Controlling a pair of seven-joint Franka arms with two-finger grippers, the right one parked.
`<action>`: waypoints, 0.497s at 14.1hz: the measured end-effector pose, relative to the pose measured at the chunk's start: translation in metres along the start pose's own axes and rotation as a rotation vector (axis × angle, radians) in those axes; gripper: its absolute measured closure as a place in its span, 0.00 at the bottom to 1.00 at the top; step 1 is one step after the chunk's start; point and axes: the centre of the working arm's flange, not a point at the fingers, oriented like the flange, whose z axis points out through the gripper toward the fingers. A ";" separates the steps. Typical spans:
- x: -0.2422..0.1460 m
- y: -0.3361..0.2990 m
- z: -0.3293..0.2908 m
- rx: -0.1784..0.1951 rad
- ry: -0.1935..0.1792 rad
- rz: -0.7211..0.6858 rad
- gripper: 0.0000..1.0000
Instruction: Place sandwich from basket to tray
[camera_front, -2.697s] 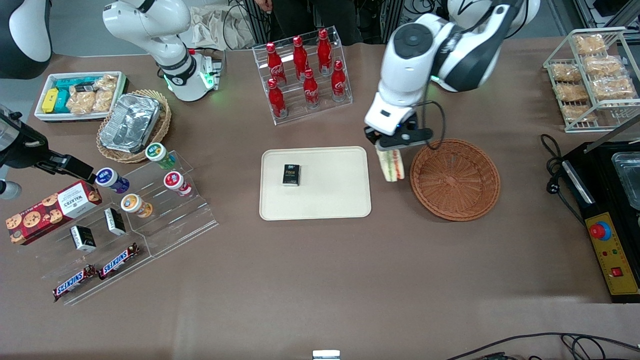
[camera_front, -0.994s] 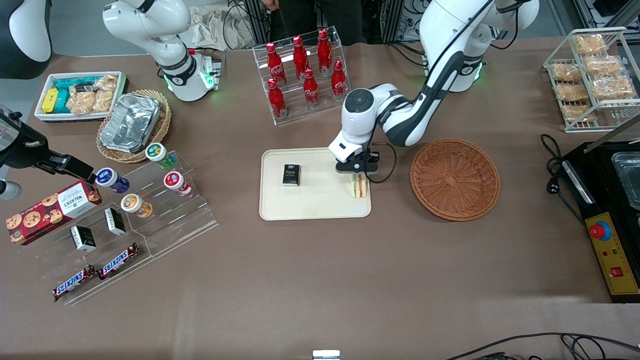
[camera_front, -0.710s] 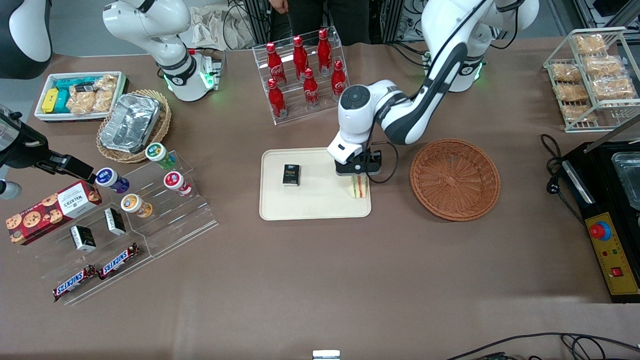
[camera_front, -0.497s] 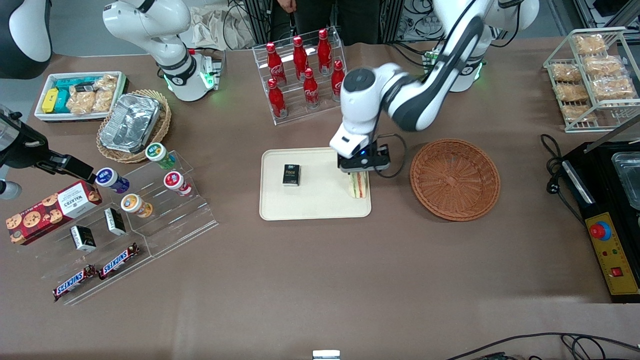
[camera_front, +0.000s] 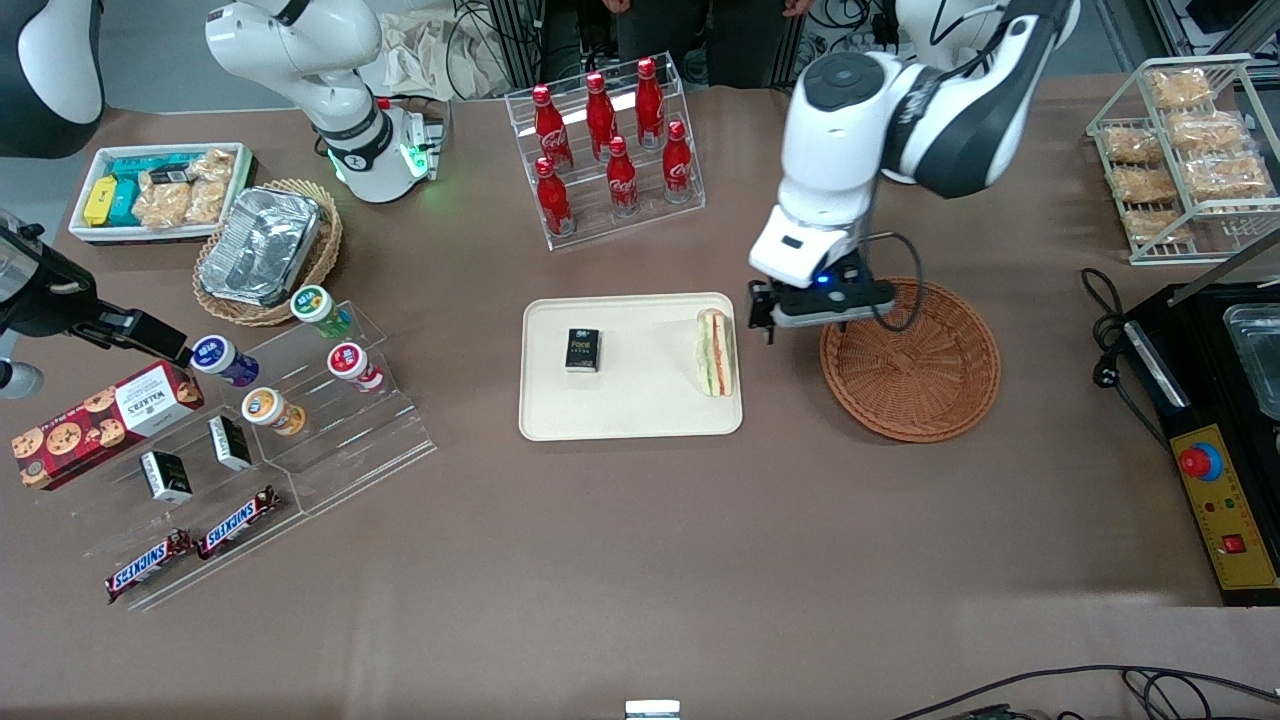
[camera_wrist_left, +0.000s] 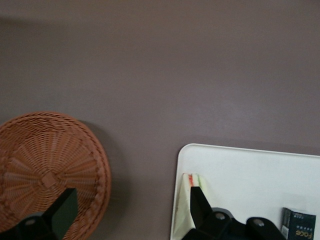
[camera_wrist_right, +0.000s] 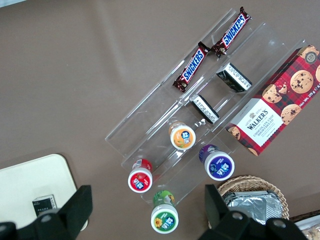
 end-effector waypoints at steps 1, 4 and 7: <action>0.007 -0.012 -0.005 0.007 -0.001 -0.007 0.00; 0.025 -0.050 -0.023 0.031 -0.010 0.035 0.00; 0.024 -0.068 -0.041 0.033 -0.049 0.165 0.00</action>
